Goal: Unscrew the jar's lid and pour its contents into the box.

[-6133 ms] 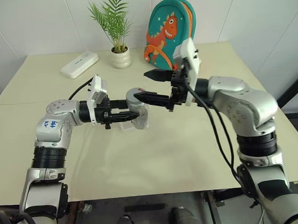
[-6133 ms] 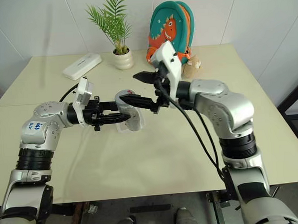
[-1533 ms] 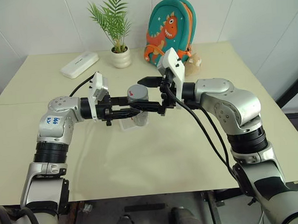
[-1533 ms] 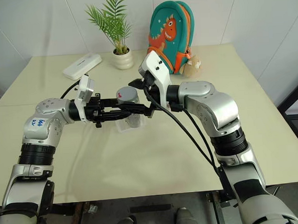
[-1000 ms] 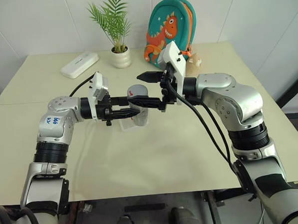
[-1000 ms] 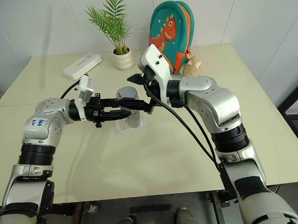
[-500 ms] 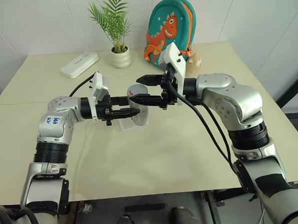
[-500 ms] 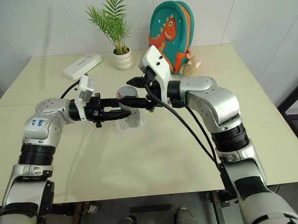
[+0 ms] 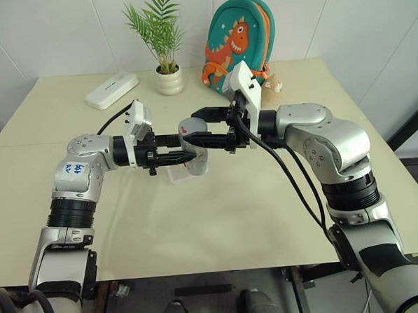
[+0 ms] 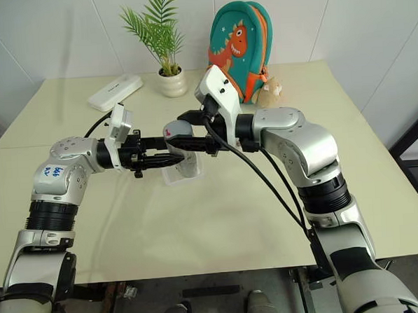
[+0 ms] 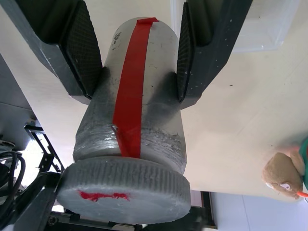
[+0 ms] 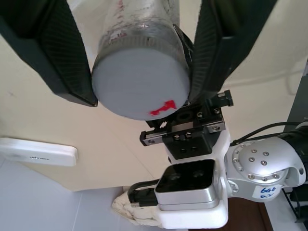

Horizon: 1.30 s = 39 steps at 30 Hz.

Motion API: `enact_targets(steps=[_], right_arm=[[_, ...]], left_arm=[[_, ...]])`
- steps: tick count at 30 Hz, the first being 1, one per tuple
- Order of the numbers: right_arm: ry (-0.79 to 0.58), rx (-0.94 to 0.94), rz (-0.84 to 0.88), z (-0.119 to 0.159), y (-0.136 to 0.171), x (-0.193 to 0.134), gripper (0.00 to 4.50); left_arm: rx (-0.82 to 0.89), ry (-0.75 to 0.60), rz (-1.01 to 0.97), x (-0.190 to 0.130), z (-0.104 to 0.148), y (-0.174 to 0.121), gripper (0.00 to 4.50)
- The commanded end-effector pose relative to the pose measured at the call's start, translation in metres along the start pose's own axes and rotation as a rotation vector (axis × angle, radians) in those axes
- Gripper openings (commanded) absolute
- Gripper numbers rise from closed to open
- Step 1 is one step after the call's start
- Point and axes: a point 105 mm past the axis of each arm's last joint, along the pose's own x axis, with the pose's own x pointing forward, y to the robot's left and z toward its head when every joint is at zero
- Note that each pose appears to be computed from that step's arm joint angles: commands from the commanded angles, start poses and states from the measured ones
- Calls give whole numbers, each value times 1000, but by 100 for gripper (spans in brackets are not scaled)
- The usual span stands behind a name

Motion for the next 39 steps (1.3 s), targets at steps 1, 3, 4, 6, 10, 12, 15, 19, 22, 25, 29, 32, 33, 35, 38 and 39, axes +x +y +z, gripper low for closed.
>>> enact_targets(steps=[1, 3, 4, 6, 10, 12, 15, 19, 22, 25, 29, 32, 33, 35, 38, 39], right_arm=[[-22, -44, 10, 11, 4, -2, 271], [-27, -47, 4, 12, 3, -2, 271], [-28, -48, 3, 13, 3, -2, 271], [-30, -49, 1, 14, 2, -2, 271], [-32, -53, 1, 15, 1, -3, 271], [-42, -58, -1, 19, 0, -3, 271], [-55, -68, -9, 25, -3, -4, 271], [-49, -83, -22, 27, -9, -6, 271], [-49, -94, -34, 30, -13, -8, 271], [-53, -106, -47, 34, -17, -10, 271], [-57, -116, -49, 36, -19, -10, 271], [-54, -118, -42, 35, -17, -9, 271], [-52, -118, -36, 34, -15, -9, 271], [-46, -117, -27, 31, -13, -8, 271], [-37, -112, -9, 28, -9, -7, 262], [-38, -111, -7, 28, -8, -6, 261]], left_arm=[[58, -13, 0, -1, 12, 0, 186], [57, -13, 0, -1, 11, 0, 186], [57, -13, 0, -1, 11, 0, 186], [56, -13, 0, -1, 11, -1, 186], [51, -10, -4, 0, 10, -1, 186], [47, -4, -8, 0, 9, -1, 186], [43, 6, -12, 0, 6, -2, 186], [40, 11, -17, 0, 5, -2, 186], [39, 13, -19, 0, 5, -3, 186], [38, 15, -21, 1, 4, -3, 186], [36, 16, -23, 1, 3, -3, 186], [35, 15, -24, 2, 3, -3, 186], [36, 15, -25, 2, 3, -4, 186], [37, 15, -26, 2, 3, -4, 186], [39, 15, -25, 2, 4, -3, 186], [40, 15, -24, 2, 4, -2, 186]])
